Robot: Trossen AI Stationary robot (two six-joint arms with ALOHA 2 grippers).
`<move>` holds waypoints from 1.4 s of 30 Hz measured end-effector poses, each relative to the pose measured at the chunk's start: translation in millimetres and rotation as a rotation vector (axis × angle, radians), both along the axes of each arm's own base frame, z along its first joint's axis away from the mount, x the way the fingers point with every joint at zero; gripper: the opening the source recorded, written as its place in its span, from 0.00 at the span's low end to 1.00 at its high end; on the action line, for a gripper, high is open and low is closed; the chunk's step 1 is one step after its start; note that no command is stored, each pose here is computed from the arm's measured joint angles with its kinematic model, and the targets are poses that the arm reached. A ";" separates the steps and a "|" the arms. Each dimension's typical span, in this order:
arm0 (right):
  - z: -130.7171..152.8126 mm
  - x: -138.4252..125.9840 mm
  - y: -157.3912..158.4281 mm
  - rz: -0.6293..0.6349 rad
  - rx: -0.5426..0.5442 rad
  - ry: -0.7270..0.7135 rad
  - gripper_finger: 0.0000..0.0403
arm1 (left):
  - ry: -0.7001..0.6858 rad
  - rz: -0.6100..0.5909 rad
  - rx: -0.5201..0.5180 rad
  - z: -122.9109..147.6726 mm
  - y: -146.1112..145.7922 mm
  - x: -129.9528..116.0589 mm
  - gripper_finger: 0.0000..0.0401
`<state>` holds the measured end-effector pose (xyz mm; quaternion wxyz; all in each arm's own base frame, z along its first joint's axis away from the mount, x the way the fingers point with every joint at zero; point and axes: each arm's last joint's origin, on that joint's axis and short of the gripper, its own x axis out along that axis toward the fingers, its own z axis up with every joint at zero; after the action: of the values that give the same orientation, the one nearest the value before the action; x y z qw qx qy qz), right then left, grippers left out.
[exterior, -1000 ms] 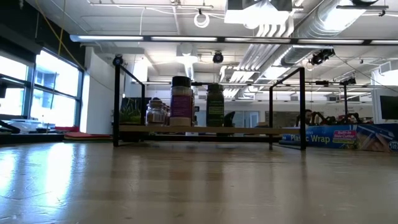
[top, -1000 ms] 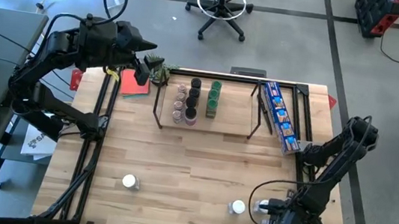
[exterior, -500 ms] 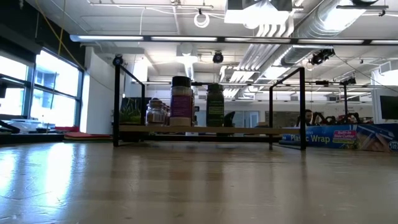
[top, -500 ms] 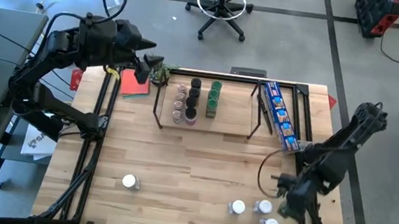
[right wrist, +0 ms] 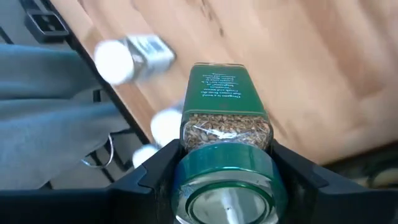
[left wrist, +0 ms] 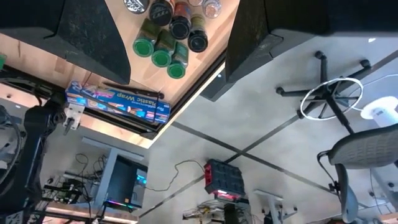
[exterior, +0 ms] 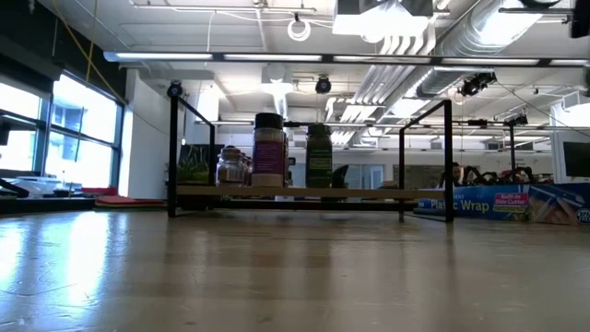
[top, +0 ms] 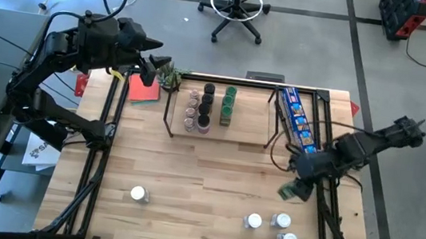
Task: Shelf spices
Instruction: Put the green seasoning bottle aligned with the other green seasoning bottles on the shelf
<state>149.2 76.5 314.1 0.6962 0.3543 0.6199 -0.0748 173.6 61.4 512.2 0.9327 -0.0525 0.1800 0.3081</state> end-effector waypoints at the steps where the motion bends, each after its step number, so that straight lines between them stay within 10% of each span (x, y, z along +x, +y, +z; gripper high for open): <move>1: 3.4 4.4 -3.7 0.010 -0.010 -0.014 0.45 | 0.001 0.001 0.000 -0.1 0.0 -0.1 0.64; 26: 19.1 144.7 -147.2 0.104 -0.226 -0.043 0.45 | 0.081 -0.003 0.056 -0.2 -5.3 -20.4 0.64; 42: -1.8 239.4 -150.4 0.439 -0.399 -0.001 0.45 | 0.110 -0.034 0.122 2.2 -6.8 -25.6 0.64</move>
<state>388.5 -73.9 312.3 0.7520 0.0677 0.6542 -0.0425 148.0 54.6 514.4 0.9280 0.0248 0.2128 0.3049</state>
